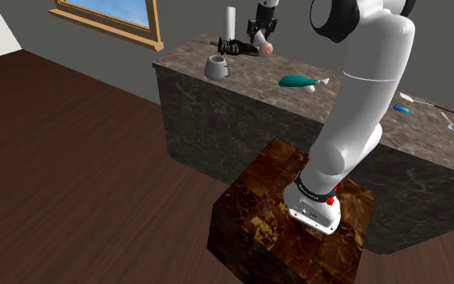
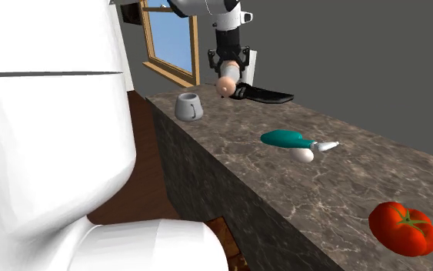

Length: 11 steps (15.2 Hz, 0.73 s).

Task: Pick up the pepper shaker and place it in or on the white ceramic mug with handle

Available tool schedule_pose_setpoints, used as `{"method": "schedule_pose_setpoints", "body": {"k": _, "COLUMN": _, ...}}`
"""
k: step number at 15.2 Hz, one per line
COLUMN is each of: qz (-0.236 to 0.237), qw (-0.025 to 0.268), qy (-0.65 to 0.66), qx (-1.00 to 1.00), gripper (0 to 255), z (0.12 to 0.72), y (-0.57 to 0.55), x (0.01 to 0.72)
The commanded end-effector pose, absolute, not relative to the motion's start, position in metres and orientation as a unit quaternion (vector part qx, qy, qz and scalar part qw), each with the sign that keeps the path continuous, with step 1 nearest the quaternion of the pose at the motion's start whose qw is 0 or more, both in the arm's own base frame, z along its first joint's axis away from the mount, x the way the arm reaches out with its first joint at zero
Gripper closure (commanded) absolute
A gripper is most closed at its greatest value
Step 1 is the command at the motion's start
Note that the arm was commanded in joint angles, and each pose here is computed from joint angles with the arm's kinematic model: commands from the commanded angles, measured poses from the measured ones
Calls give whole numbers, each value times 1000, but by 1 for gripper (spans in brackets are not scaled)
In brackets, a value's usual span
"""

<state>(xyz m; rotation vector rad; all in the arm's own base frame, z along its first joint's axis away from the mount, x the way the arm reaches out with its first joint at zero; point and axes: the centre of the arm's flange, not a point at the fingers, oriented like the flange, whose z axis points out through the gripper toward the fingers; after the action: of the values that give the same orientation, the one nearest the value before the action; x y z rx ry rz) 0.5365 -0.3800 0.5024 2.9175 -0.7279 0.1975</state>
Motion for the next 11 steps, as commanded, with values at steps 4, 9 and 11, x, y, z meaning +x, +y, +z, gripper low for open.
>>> {"method": "schedule_pose_setpoints", "body": {"k": 4, "qz": 66, "qw": 64, "qy": -242, "qx": 966, "gripper": 255, "z": 504, "y": -340, "x": 588}}
{"method": "schedule_pose_setpoints", "body": {"k": 9, "qz": 66, "qw": 64, "qy": -242, "qx": 966, "gripper": 255, "z": 506, "y": -300, "x": 640}}
{"method": "schedule_pose_setpoints", "body": {"k": 11, "qz": 66, "qw": 64, "qy": -242, "qx": 966, "gripper": 255, "z": 506, "y": -283, "x": 660}}
